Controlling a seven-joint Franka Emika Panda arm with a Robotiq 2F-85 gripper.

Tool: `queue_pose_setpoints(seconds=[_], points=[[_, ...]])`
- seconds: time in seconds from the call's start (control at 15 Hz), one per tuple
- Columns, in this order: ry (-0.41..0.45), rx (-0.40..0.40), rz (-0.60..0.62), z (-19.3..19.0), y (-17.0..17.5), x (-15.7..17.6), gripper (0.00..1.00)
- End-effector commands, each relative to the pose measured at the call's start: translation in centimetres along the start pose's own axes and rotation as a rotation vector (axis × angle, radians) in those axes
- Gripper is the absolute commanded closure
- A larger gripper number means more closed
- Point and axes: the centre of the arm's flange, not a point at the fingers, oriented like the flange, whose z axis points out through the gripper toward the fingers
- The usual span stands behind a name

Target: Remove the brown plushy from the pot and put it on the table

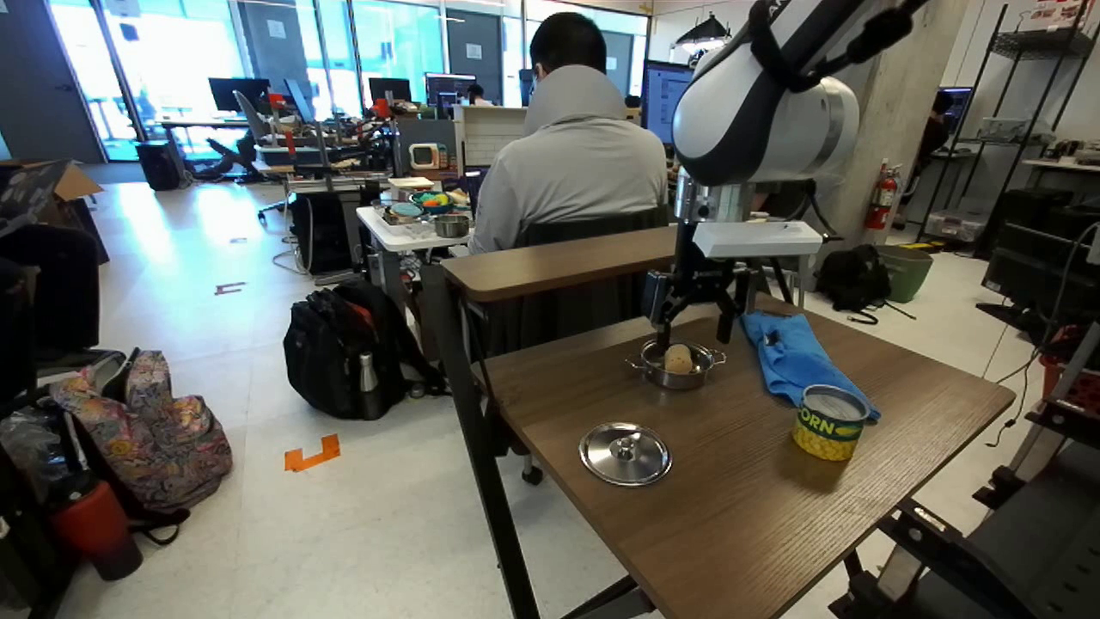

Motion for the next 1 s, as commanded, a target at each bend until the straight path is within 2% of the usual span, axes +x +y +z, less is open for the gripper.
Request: queue_pose_setpoints(seconds=[0.0,0.53,0.73,0.87,0.93], points=[[-0.005,-0.029,0.0,0.4,-0.7,1.8,0.35],[-0.002,-0.065,-0.013,1.8,-1.3,3.0,0.94],[-0.004,-0.089,-0.017,2.7,-1.8,3.3,0.99],[-0.012,-0.1,-0.016,2.6,-2.0,3.5,0.96],[-0.013,-0.102,-0.016,2.5,-2.0,3.6,0.97]])
